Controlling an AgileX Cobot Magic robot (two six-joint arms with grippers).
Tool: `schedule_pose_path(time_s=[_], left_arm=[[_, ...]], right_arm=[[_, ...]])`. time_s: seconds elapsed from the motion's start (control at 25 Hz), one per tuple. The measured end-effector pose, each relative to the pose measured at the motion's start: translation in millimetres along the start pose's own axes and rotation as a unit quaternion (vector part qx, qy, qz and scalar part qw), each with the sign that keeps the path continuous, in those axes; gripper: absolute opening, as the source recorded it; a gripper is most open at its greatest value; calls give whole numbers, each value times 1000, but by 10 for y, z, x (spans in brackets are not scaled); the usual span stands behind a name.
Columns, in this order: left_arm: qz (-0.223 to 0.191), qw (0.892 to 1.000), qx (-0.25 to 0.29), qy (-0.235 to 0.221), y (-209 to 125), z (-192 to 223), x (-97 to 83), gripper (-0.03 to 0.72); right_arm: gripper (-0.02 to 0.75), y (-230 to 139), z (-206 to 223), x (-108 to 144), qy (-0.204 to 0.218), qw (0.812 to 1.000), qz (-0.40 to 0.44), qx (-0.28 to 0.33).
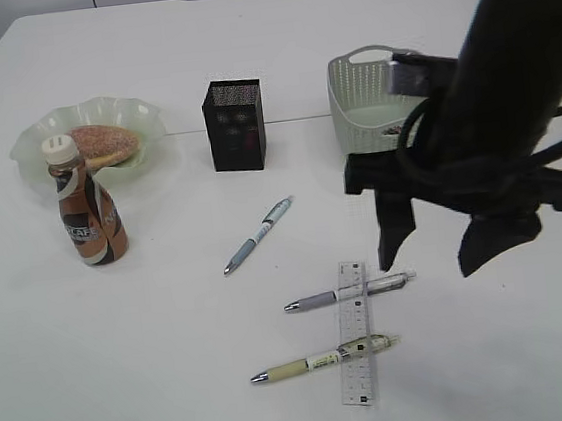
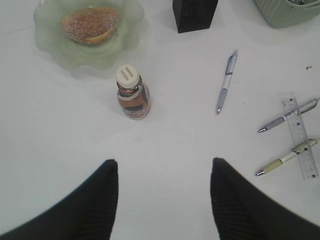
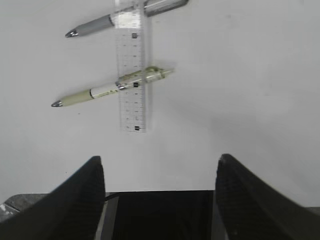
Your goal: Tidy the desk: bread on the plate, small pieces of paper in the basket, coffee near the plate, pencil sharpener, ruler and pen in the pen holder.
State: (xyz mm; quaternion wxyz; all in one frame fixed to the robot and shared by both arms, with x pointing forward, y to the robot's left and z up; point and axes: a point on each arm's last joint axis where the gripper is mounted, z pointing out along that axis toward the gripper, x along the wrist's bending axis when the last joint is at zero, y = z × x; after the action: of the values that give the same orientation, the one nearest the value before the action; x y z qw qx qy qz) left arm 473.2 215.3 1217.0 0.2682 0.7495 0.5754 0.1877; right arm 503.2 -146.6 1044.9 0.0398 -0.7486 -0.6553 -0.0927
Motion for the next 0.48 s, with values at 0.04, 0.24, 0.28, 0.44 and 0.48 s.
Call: schedule_pose_path(time_s=[0.04, 0.24, 0.28, 0.44, 0.48], left_arm=[[0, 1000, 0, 0, 0, 0, 0, 431], [-1, 1000, 0, -2, 0, 0, -3, 410], [-1, 1000, 0, -2, 0, 0, -3, 406], [-1, 1000, 0, -2, 0, 0, -3, 398], [-1, 1000, 0, -2, 0, 0, -3, 397]], right_arm=[[510, 17, 68, 56, -3, 1000, -5, 8], [510, 234, 301, 298, -16, 999, -15, 30], [510, 292, 318, 342, -15, 999, -17, 29], [510, 422, 301, 446, -12, 999, -39, 26], [510, 431, 307, 451, -13, 999, -40, 26]])
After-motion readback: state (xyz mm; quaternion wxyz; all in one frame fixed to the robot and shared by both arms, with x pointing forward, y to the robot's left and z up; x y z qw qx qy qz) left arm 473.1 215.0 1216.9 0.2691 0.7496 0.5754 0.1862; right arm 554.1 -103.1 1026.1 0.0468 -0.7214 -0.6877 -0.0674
